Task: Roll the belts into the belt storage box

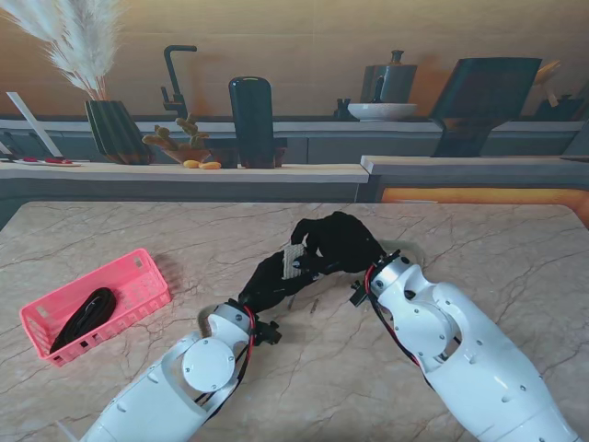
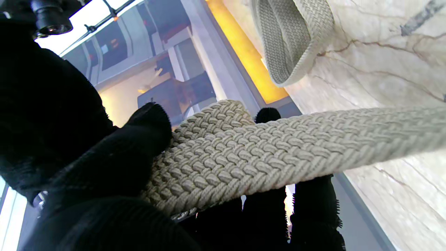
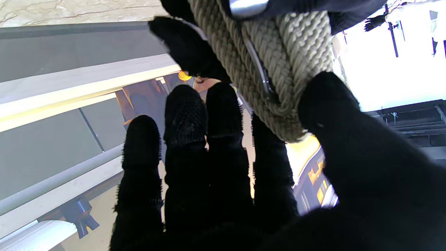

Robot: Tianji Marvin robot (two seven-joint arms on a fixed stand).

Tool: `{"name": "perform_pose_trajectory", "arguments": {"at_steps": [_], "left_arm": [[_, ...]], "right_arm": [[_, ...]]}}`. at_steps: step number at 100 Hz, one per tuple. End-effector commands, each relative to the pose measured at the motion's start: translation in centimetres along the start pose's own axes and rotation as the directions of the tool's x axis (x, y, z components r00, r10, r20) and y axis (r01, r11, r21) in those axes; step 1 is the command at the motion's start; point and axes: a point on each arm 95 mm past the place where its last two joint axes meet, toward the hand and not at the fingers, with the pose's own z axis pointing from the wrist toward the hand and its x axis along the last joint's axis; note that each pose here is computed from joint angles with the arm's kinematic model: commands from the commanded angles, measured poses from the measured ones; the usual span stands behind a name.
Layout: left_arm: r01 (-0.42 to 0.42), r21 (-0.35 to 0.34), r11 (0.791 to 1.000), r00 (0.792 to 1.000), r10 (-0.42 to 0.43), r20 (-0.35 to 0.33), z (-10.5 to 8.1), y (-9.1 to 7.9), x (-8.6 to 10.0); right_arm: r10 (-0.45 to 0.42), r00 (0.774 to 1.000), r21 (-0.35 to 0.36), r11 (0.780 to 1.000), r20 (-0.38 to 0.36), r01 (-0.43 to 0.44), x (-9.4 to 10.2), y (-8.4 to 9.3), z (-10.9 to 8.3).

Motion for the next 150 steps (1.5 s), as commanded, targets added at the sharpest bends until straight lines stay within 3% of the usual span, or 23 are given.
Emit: {"name": "perform_pose_trajectory", "arguments": {"at_steps": [1,24,49,99,115,126,150], "left_arm": [[0.006,-0.008,1.000,1.000,-0.006,-0.004,-0.2,0.5,0.3],[0.013,0.011,1.000,1.000,-0.013,0.004,-0.1,0.5,0.4],[-0.029,0.069,0.997,0.999,0.030,-0.020,0.0,0.3,0.6],[-0.143,0.115,0.983,0.988,0.148,-0.037,0.2,0.2,0.4],[-0.166,0.120,0.979,0.985,0.169,-0.020,0.3,-0.1,0.1],[-0.139,0.060,0.988,0.990,0.140,-0.007,0.0,-0.3,-0.1],[-0.110,0.003,0.994,0.994,0.110,0.003,-0.3,-0.8,-0.3]], "right_arm": [[0.003,1.000,-0.018,1.000,0.000,-0.003,0.3,0.3,0.2],[0.024,0.999,-0.024,0.999,0.047,-0.023,0.0,0.2,-0.1],[0.037,0.997,0.074,0.996,0.068,-0.042,-0.2,-0.4,-0.8],[0.154,0.985,0.108,0.981,0.079,-0.162,0.3,-2.0,0.8],[0.136,0.990,0.093,0.986,0.039,-0.139,0.5,-1.2,0.6],[0.104,0.994,0.066,0.992,0.011,-0.105,0.7,-0.2,0.5],[0.015,1.000,0.020,1.000,-0.025,-0.014,0.9,2.7,-0.1]]}}
